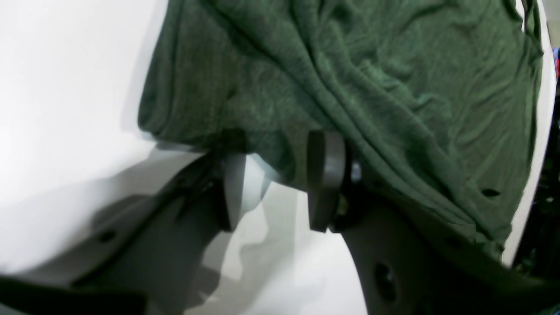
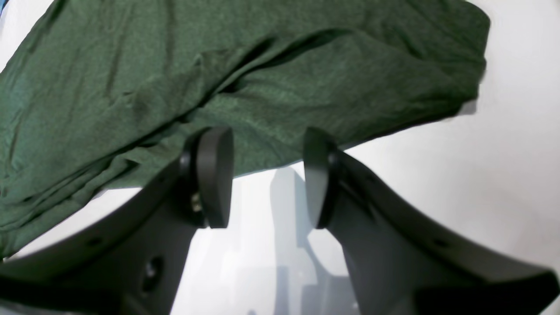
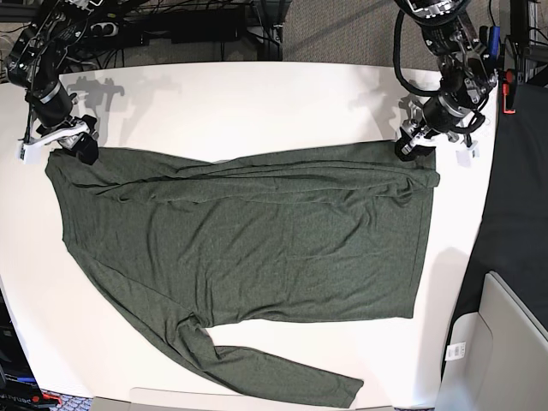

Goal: Fold the T-shirt properly
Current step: 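Release the shoulder edge and raise both grippers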

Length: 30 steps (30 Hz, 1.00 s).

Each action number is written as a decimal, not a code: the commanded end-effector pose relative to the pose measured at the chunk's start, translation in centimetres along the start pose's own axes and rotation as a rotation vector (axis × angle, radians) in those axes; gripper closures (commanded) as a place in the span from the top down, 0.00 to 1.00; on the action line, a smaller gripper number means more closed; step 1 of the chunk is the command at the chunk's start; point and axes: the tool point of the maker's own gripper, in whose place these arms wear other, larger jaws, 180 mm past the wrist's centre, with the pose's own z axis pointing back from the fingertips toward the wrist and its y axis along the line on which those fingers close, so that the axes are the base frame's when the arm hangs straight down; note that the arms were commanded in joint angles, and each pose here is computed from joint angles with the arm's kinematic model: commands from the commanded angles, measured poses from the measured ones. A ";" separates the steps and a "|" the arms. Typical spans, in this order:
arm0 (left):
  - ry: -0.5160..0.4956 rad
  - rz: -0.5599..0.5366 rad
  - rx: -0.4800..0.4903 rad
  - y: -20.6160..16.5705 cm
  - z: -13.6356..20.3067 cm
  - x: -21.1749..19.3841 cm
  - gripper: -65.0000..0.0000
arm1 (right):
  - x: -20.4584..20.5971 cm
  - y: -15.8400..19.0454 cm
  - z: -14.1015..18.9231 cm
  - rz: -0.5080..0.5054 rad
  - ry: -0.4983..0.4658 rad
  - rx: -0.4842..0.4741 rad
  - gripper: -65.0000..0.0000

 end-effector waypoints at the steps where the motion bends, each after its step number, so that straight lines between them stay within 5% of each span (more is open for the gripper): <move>1: 0.067 0.017 0.048 1.3 0.5 -1.5 0.36 | 1.4 0.3 0.3 0.016 -0.047 0.015 0.41; 10: 0.027 0.050 0.060 1.8 3.2 -0.4 0.37 | 1.0 0.8 0.1 -0.003 -0.049 0.025 0.41; 17: 0.050 0.088 0.042 1.6 1.6 -0.5 0.52 | 1.1 0.8 0.0 -0.003 -0.050 0.026 0.41; 30: 0.039 0.098 -0.009 -0.5 -0.1 1.1 0.48 | 1.6 -1.2 1.2 -0.025 -0.076 -0.025 0.41</move>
